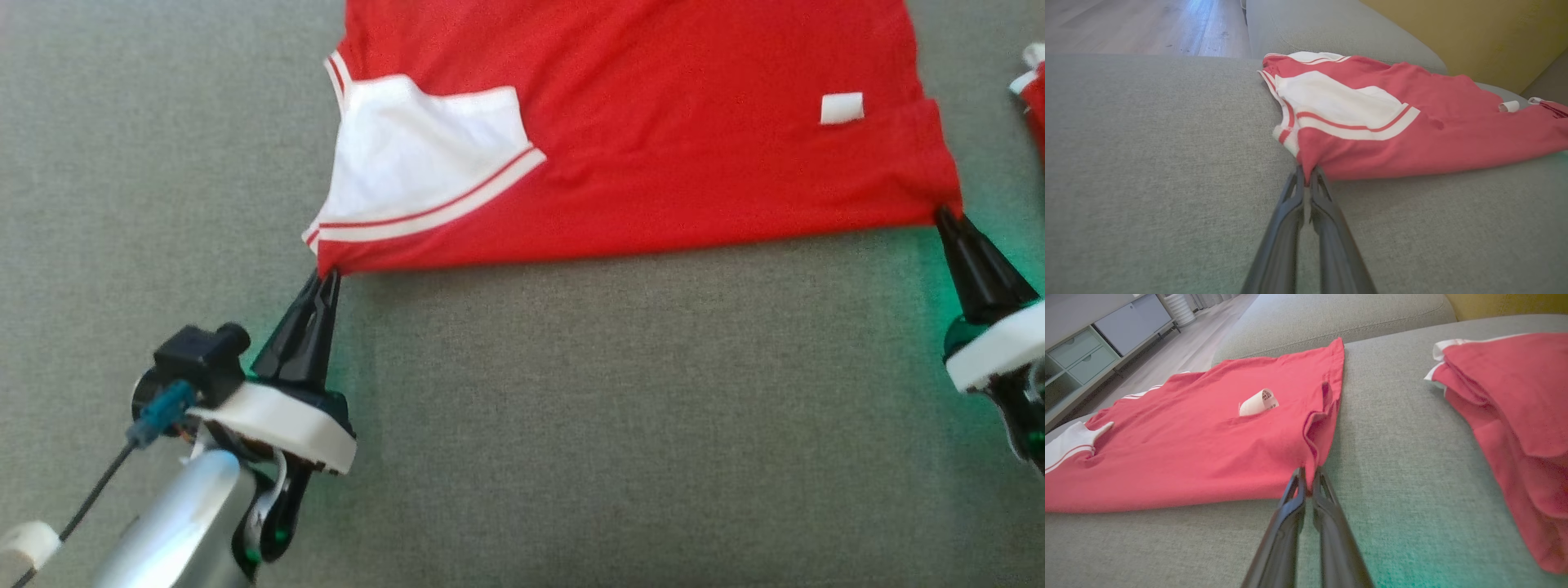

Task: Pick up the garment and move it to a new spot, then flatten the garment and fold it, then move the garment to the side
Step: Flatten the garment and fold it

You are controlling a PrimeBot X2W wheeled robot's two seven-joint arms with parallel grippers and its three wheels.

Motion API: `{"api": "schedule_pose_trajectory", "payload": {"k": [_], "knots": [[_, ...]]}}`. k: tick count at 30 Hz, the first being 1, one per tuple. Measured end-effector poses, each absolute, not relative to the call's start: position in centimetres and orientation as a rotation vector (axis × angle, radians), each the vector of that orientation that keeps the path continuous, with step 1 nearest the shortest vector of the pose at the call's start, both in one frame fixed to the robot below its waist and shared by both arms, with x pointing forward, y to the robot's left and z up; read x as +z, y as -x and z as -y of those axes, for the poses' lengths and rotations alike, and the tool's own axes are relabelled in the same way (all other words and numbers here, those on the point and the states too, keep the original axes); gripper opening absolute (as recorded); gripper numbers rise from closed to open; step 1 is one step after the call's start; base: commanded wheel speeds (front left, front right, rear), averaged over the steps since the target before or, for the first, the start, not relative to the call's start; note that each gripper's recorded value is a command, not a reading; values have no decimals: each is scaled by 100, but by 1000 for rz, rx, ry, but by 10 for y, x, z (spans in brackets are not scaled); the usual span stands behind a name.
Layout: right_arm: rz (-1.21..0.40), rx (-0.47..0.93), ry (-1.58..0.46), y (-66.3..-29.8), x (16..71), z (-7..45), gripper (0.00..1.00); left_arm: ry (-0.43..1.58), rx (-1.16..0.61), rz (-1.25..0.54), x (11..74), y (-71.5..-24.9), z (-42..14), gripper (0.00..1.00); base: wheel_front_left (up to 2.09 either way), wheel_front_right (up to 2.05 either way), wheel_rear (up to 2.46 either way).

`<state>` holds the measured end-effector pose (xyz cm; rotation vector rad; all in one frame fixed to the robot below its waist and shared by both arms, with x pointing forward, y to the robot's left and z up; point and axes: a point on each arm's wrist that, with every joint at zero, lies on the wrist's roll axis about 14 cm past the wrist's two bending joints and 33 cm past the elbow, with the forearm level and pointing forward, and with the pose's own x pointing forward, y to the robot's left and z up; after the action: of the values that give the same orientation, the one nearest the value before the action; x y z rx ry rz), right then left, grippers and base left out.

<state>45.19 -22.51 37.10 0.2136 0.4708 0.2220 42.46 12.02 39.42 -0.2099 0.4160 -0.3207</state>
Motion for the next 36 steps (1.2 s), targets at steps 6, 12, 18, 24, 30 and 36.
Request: {"api": "schedule_pose_trajectory", "payload": {"k": [6,12,18,24,30,36], "knots": [[-473,226,-209,-432,380,232,0,221,-320,-398,405,-404,-119,0,0,0,0],[-514,223,-217,-399,377,239,0,257,-311,-436,404,-369,-114,0,0,0,0],[-566,208,-236,-371,369,244,0,296,-299,-498,398,-336,-108,0,0,0,0],[-578,193,-260,-358,367,247,0,304,-297,-535,396,-316,-106,0,0,0,0],[-580,179,-260,-355,367,253,0,308,-312,-545,398,-315,-103,0,0,0,0],[-573,179,-271,-359,367,253,0,300,-310,-563,395,-316,-105,0,0,0,0]]}}
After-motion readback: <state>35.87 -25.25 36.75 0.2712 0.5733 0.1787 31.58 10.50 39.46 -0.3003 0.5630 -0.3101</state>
